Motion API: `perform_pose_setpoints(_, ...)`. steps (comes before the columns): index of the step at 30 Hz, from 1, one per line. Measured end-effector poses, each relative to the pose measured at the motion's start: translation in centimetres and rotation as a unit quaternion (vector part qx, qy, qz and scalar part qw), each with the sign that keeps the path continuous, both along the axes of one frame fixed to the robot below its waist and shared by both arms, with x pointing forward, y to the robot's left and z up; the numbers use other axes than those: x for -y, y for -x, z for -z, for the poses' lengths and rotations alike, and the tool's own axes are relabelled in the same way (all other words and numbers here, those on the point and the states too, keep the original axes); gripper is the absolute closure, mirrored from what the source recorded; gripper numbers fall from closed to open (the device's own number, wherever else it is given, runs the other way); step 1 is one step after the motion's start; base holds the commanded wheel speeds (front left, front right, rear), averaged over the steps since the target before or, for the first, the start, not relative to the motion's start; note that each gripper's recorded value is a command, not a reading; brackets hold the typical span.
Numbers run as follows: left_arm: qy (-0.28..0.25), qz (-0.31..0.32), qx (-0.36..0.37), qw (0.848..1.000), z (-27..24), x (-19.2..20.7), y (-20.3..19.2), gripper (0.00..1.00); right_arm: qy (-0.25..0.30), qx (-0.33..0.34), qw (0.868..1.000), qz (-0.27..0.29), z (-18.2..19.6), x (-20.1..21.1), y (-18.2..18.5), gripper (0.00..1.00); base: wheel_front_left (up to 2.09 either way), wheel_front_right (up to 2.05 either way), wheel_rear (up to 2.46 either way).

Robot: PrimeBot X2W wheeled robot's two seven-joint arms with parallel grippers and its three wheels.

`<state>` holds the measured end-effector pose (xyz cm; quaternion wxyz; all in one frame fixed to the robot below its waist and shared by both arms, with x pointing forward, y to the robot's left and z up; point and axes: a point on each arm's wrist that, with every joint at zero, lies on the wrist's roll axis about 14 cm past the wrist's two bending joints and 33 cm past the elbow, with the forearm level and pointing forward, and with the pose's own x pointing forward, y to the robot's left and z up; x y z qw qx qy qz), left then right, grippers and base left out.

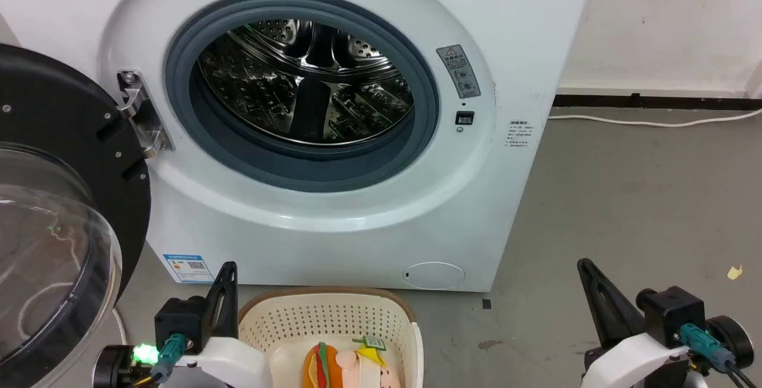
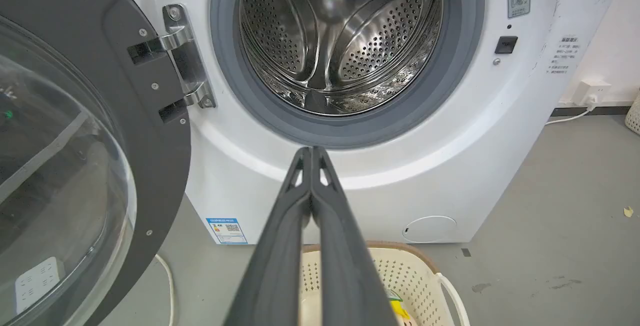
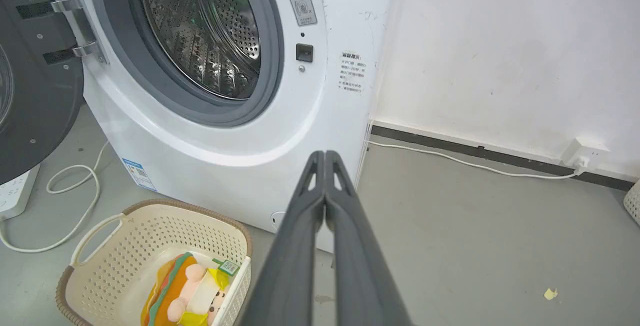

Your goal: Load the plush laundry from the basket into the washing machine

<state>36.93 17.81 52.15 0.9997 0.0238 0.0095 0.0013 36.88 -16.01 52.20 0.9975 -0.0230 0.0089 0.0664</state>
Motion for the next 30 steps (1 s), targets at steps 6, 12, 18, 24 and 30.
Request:
perform_pose_setpoints(6,0.0,0.0,0.0,1.0,0.0,0.0,0.0,1.0,0.0,0.0,1.0,0.0,0.0,-0.01,0.0,1.0,0.0,0.0,0.0)
perform_pose_setpoints(12,0.0,0.0,0.0,1.0,0.0,0.0,0.0,1.0,0.0,0.0,1.0,0.0,0.0,-0.01,0.0,1.0,0.0,0.0,0.0)
perform_pose_setpoints(18,0.0,0.0,0.0,1.0,0.0,0.0,0.0,1.0,0.0,0.0,1.0,0.0,0.0,0.0,0.0,1.0,0.0,0.0,0.0)
perform_pose_setpoints(24,0.0,0.0,0.0,1.0,0.0,0.0,0.0,1.0,0.0,0.0,1.0,0.0,0.0,0.0,0.0,1.0,0.0,0.0,0.0)
perform_pose_setpoints(30,0.0,0.0,0.0,1.0,0.0,0.0,0.0,1.0,0.0,0.0,1.0,0.0,0.0,-0.01,0.0,1.0,0.0,0.0,0.0)
